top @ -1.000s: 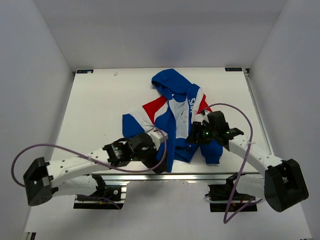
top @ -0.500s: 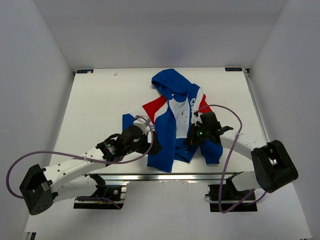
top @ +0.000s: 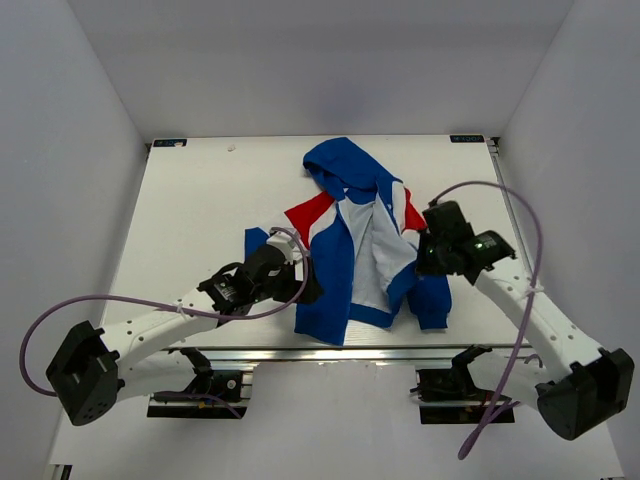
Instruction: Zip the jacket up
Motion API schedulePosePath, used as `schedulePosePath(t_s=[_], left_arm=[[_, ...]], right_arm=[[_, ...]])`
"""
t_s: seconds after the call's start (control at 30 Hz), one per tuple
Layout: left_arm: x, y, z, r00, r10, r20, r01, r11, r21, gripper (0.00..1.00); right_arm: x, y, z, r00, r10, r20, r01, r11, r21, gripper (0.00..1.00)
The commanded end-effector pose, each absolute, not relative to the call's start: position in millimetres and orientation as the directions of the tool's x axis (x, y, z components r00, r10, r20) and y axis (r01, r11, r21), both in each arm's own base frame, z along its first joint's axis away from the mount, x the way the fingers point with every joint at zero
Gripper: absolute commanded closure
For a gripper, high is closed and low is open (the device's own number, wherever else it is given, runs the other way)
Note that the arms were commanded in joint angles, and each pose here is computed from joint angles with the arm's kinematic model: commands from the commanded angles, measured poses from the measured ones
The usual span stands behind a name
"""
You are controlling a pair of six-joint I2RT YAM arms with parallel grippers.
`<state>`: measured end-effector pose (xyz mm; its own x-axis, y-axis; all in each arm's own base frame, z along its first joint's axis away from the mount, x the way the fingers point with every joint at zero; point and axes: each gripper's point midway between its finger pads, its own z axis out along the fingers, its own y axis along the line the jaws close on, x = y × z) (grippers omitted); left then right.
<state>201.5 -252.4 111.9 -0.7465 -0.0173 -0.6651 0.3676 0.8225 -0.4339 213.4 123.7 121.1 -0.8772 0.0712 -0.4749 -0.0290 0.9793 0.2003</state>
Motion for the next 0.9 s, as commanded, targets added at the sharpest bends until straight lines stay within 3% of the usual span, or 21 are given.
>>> schedulePosePath(t_s=[0.0,0.1,0.33,0.47,0.57,0.6,0.67,0.73,0.8,0.87], left_arm=[[207.5,-255.2,126.9,-0.723,-0.044,-0.690,0.386,0.802,-0.456,0.02],[208.3,-251.4,126.5,-0.722,-0.045,-0.690,0.378,0.810,-0.449,0.02],[208.8,-235.3,117.9,-0.742,-0.059,-0.667,0.313,0.850,-0.424,0.02],[207.2,-226.6,111.3,-0.761,-0.075,-0.645,0.270,0.867,-0.419,0.02],[206.5,-218.9,105.7,-0.775,-0.081,-0.627,0.237,0.882,-0.407,0.02],[206.0,-215.8,103.5,-0.780,-0.081,-0.621,0.226,0.888,-0.400,0.02],[204.3,-208.6,100.8,-0.785,-0.092,-0.613,0.199,0.900,-0.389,0.02],[201.4,-202.7,97.7,-0.788,-0.105,-0.607,0.179,0.903,-0.390,0.02],[199.4,-197.6,94.9,-0.791,-0.112,-0.601,0.165,0.907,-0.387,0.02],[198.8,-194.5,96.0,-0.787,-0.121,-0.605,0.159,0.908,-0.388,0.02]], right_arm=[[203.2,66.3,184.5,-0.834,0.078,-0.547,0.104,0.994,-0.016,1.00],[202.4,62.1,209.7,-0.839,0.033,-0.543,0.073,0.996,-0.053,1.00],[200.3,146.2,170.2,-0.858,-0.230,-0.460,-0.265,0.964,0.012,1.00],[169.6,213.5,143.9,-0.766,-0.494,-0.410,-0.528,0.849,-0.036,1.00],[151.5,255.5,118.1,-0.714,-0.600,-0.362,-0.647,0.763,0.011,1.00],[141.4,265.6,110.7,-0.694,-0.631,-0.347,-0.677,0.735,0.018,0.91],[132.8,282.5,90.8,-0.691,-0.648,-0.322,-0.694,0.719,0.044,0.85],[113.8,300.0,79.5,-0.673,-0.671,-0.312,-0.728,0.676,0.117,0.69],[101.0,318.5,78.6,-0.670,-0.653,-0.353,-0.739,0.632,0.232,0.52],[96.3,327.8,83.7,-0.664,-0.631,-0.400,-0.745,0.599,0.292,0.47]])
